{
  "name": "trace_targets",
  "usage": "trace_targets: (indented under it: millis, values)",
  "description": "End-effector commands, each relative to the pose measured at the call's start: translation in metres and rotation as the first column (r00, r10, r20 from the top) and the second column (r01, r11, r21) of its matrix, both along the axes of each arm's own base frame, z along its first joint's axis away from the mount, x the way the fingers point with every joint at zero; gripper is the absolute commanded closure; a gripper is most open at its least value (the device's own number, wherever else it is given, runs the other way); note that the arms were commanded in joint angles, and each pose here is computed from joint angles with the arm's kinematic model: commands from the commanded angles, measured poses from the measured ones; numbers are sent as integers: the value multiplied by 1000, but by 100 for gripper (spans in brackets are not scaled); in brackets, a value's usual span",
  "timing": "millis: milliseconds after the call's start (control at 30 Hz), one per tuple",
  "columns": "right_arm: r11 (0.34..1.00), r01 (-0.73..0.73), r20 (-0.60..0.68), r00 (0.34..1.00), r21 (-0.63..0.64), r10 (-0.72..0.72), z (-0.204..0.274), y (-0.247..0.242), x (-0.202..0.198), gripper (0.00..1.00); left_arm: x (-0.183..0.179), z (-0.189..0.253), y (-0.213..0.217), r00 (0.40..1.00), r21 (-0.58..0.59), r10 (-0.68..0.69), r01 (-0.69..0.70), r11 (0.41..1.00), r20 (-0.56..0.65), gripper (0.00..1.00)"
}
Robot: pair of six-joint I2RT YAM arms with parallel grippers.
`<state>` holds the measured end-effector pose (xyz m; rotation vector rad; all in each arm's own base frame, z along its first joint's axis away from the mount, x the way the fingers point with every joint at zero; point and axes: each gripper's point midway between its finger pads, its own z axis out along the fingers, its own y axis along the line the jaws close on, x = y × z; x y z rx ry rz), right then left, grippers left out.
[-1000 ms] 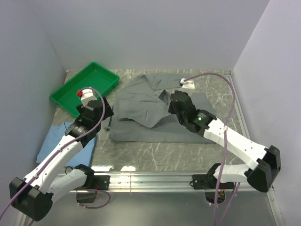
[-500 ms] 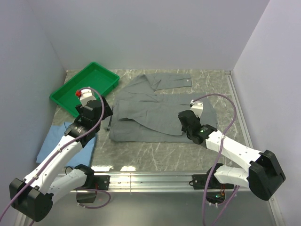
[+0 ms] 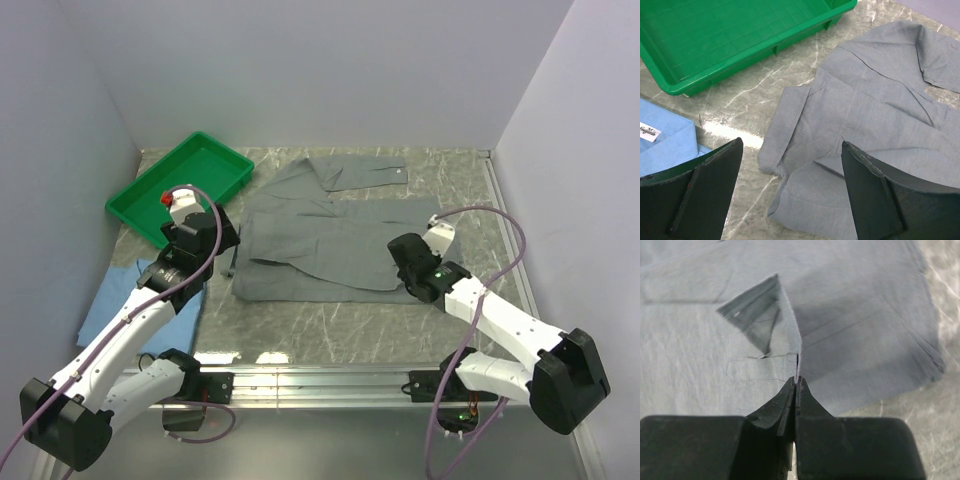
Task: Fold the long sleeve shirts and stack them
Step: Fold the shirt
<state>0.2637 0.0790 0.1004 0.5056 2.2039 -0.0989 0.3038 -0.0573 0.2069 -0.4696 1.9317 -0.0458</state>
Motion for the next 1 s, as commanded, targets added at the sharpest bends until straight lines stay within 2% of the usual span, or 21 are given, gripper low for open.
trace_targets:
  millis: [0,267,400,567,700,767,800,867,967]
  values:
    - [992,123,-1,992,20,-123,0,-20,-1,100,1,3,-1,1000,-21,2,-1,1000,16,14]
    - [969,245,-76,967,26,-242,-16,-41,-10,100,1,1,-3,1000,-24,-8,9,1000,12,14]
    - [964,266,-118,958,26,-261,-22,-43,-10,92,2,-1,-5,1000,-22,-17,17,1000,3,14]
    - [938,345,-183,921,-30,-344,-35,-56,-19,91,2,-4,-5,1000,-19,-20,20,1000,-6,14]
    - [918,392,-210,894,-57,-395,-38,-65,-24,81,3,-6,-8,999,-20,-31,30,999,-14,14]
    - [907,416,-210,884,-59,-419,-39,-70,-25,68,3,-7,-9,999,-20,-35,34,999,-19,14]
    - [906,418,-212,882,-61,-422,-39,-72,-25,57,4,-7,-9,999,-19,-37,36,999,-20,14]
    - [912,406,-211,889,-51,-407,-39,-70,-20,53,4,-7,-10,999,-21,-45,44,999,-20,14]
    - [925,378,-187,906,-38,-378,-32,-66,-7,53,4,-10,-15,997,-30,-68,67,997,-30,14]
